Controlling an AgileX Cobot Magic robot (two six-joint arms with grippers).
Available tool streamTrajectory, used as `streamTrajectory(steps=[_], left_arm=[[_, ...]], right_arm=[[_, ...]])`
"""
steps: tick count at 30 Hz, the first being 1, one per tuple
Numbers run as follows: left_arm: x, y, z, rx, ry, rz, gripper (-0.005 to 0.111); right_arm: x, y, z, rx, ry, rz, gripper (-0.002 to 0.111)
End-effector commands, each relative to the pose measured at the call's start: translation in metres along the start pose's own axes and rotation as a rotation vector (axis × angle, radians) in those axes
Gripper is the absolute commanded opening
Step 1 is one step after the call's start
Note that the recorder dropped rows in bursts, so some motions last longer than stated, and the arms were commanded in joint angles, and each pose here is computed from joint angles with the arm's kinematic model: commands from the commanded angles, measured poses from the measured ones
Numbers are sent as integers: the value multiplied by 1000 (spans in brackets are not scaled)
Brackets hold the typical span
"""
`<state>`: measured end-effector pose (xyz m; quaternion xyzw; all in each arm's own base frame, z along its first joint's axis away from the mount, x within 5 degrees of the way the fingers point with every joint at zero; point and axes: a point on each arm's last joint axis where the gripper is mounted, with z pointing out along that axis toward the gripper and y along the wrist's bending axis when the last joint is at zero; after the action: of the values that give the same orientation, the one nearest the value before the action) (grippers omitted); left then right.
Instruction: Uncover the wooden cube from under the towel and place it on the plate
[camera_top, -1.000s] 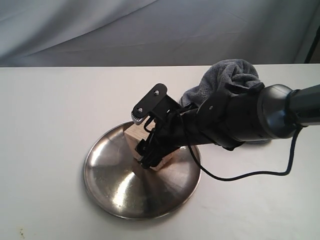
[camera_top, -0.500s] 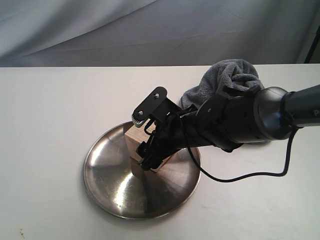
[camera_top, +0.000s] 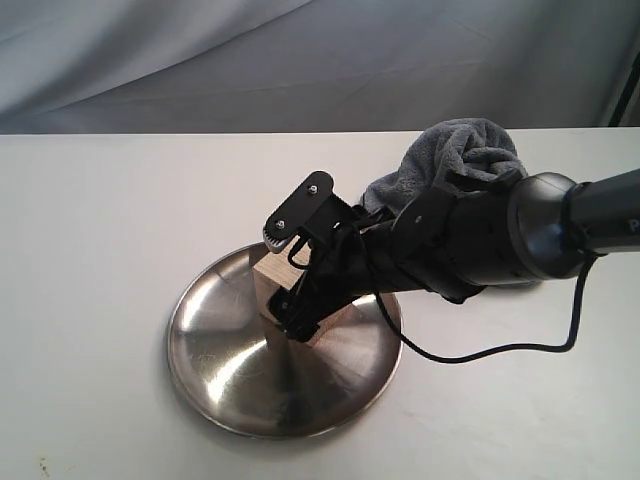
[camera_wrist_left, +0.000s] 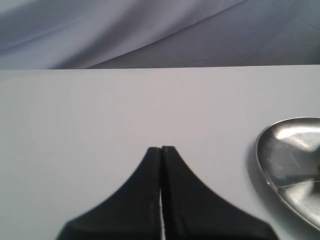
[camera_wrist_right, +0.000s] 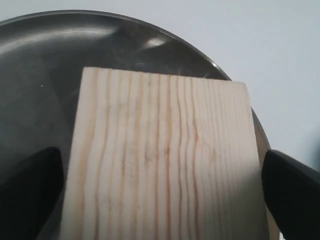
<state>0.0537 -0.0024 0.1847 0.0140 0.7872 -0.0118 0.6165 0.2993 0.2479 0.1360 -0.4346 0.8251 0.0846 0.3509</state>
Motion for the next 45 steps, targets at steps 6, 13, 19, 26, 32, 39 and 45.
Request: streamTrajectory(steps=[6, 13, 19, 26, 32, 39, 45], left_arm=[[0, 0, 0, 0, -10, -5, 1], [0, 0, 0, 0, -10, -8, 1], [0, 0, 0, 0, -10, -5, 1], [0, 0, 0, 0, -10, -5, 1], [0, 0, 0, 0, -10, -8, 1], [0, 0, 0, 0, -10, -8, 1], [0, 0, 0, 0, -10, -4, 1]], right_arm=[[-15, 0, -17, -18, -51, -10, 105], [-41, -7, -58, 23, -168, -71, 105], [-69, -20, -115, 157, -347, -53, 101], [-86, -25, -174, 217, -501, -40, 92], [-86, -35, -226, 366, -639, 3, 86], [-44, -46, -264, 642, -674, 89, 76], [1, -47, -281, 741, -575, 238, 38]])
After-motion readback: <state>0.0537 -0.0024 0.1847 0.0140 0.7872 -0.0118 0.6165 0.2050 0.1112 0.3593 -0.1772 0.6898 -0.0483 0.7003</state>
